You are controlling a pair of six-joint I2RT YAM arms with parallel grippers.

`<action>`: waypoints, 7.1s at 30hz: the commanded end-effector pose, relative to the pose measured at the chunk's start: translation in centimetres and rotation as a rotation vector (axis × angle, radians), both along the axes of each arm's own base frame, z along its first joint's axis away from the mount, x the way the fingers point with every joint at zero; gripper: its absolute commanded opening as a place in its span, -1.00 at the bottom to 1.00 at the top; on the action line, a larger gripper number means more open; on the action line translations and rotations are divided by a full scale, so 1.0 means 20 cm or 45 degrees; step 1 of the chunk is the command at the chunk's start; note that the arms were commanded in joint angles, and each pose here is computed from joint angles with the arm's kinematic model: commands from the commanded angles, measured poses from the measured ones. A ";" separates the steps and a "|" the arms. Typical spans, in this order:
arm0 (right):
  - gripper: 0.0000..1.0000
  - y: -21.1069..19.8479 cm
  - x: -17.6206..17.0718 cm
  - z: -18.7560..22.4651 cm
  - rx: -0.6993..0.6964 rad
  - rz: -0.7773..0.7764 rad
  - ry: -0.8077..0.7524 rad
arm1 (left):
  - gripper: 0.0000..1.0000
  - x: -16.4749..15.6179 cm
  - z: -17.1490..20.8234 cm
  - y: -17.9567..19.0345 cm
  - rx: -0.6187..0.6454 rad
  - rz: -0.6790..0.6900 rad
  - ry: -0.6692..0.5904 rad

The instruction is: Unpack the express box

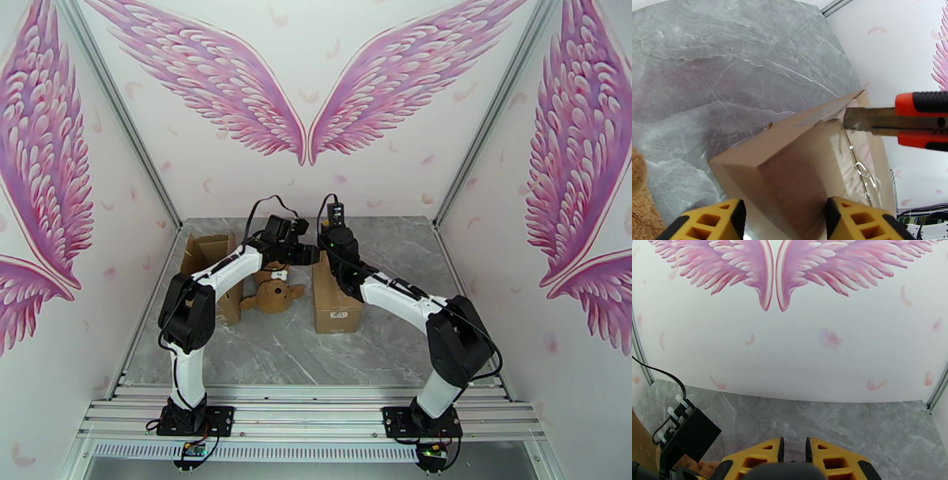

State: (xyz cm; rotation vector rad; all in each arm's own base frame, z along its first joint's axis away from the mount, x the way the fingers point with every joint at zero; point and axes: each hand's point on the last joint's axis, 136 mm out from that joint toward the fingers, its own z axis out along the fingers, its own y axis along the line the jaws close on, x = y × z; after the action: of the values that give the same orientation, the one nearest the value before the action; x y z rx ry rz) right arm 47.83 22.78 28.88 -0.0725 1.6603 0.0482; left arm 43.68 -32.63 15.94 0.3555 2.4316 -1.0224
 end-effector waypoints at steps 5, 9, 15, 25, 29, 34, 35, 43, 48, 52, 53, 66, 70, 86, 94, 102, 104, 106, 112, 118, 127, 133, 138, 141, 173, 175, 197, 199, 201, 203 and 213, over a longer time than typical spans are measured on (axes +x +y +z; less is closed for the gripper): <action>-1.00 0.10 -0.08 -0.10 0.029 0.122 0.111 | 0.14 -0.30 -0.33 0.12 0.187 0.045 0.267; -1.00 0.15 -0.12 -0.10 0.080 0.206 0.123 | 0.14 -0.39 -0.27 0.10 0.126 0.050 0.247; -1.00 0.22 -0.19 -0.13 0.093 0.354 0.141 | 0.19 -0.47 -0.20 0.11 0.140 0.031 0.170; -1.00 0.24 -0.27 -0.14 0.100 0.452 0.144 | 0.28 -0.27 0.18 0.23 0.269 -0.141 -0.242; -1.00 0.25 -0.27 -0.15 0.095 0.463 0.152 | 0.29 -0.23 0.18 0.18 0.237 -0.216 -0.270; -1.00 0.26 -0.27 -0.14 0.079 0.468 0.152 | 0.30 -0.17 0.11 0.10 0.174 -0.273 -0.255; -1.00 0.26 -0.27 -0.15 0.075 0.467 0.155 | 0.30 -0.17 0.09 0.08 0.160 -0.291 -0.242; -1.00 0.26 -0.28 -0.13 0.058 0.466 0.140 | 0.28 -0.08 -0.08 0.11 0.109 -0.222 -0.127; -1.00 0.26 -0.30 -0.12 0.038 0.446 0.125 | 0.23 -0.04 -0.17 0.16 0.120 -0.154 -0.045; -1.00 0.25 -0.33 -0.11 0.026 0.430 0.105 | 0.17 -0.02 -0.25 0.19 0.121 -0.107 0.023; -1.00 0.25 -0.34 -0.11 0.022 0.432 0.104 | 0.15 -0.02 -0.27 0.20 0.122 -0.100 0.033; -1.00 0.24 -0.43 -0.12 -0.008 0.416 0.070 | -0.07 0.00 -0.38 0.27 0.152 -0.034 0.122; -1.00 0.21 -0.45 -0.12 -0.023 0.402 0.076 | -0.11 0.00 -0.41 0.29 0.174 -0.023 0.140; -1.00 0.15 -0.58 -0.19 -0.045 0.381 0.150 | -0.17 0.01 -0.47 0.33 0.212 0.011 0.181; -1.00 0.10 -0.66 -0.22 -0.049 0.356 0.171 | -0.18 0.00 -0.49 0.33 0.220 0.022 0.202; -1.00 0.09 -0.74 -0.27 -0.058 0.349 0.214 | -0.20 0.00 -0.51 0.34 0.224 0.036 0.209; -1.00 0.08 -0.75 -0.28 -0.065 0.338 0.221 | -0.20 0.00 -0.50 0.34 0.225 0.038 0.208; -1.00 0.07 -0.77 -0.28 -0.075 0.334 0.227 | -0.20 0.00 -0.51 0.34 0.228 0.040 0.213; -1.00 0.04 -0.81 -0.30 -0.083 0.324 0.243 | -0.21 -0.01 -0.52 0.34 0.233 0.043 0.216; -1.00 0.02 -0.86 -0.33 -0.061 0.319 0.273 | -0.22 -0.01 -0.52 0.34 0.242 0.046 0.217; -1.00 -0.01 -0.93 -0.34 -0.055 0.302 0.297 | -0.23 -0.01 -0.52 0.34 0.249 0.050 0.217; -1.00 -0.06 -0.97 -0.31 -0.036 0.277 0.300 | -0.24 -0.02 -0.53 0.34 0.260 0.054 0.221; -1.00 -0.09 -1.01 -0.32 -0.024 0.269 0.321 | -0.25 -0.02 -0.54 0.34 0.268 0.061 0.228; -1.00 -0.10 -1.03 -0.33 -0.025 0.268 0.338 | -0.25 -0.02 -0.54 0.34 0.272 0.064 0.226; -1.00 -0.30 -1.20 -0.24 0.026 0.184 0.339 | -0.33 -0.05 -0.58 0.38 0.311 0.116 0.243; -1.00 -0.30 -1.21 -0.26 0.034 0.194 0.352 | -0.33 -0.05 -0.58 0.39 0.315 0.119 0.245; -1.00 -0.37 -1.33 -0.25 0.121 0.273 0.340 | -0.39 -0.04 -0.58 0.42 0.320 0.200 0.256; -1.00 -0.38 -1.33 -0.26 0.118 0.272 0.346 | -0.39 -0.04 -0.58 0.42 0.324 0.207 0.258; -1.00 -0.40 -1.34 -0.25 0.128 0.266 0.342 | -0.40 -0.05 -0.58 0.43 0.326 0.214 0.260; -1.00 -0.42 -1.35 -0.23 0.142 0.264 0.328 | -0.40 -0.05 -0.59 0.43 0.327 0.221 0.261; -1.00 -0.45 -1.38 -0.19 0.175 0.300 0.277 | -0.43 -0.05 -0.58 0.45 0.336 0.260 0.261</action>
State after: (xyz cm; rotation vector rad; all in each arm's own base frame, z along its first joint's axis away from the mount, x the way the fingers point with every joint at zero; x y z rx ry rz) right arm 21.73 14.18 27.64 -0.0312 1.7716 0.4199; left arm 39.62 -33.08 15.63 0.5007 2.4099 -1.2933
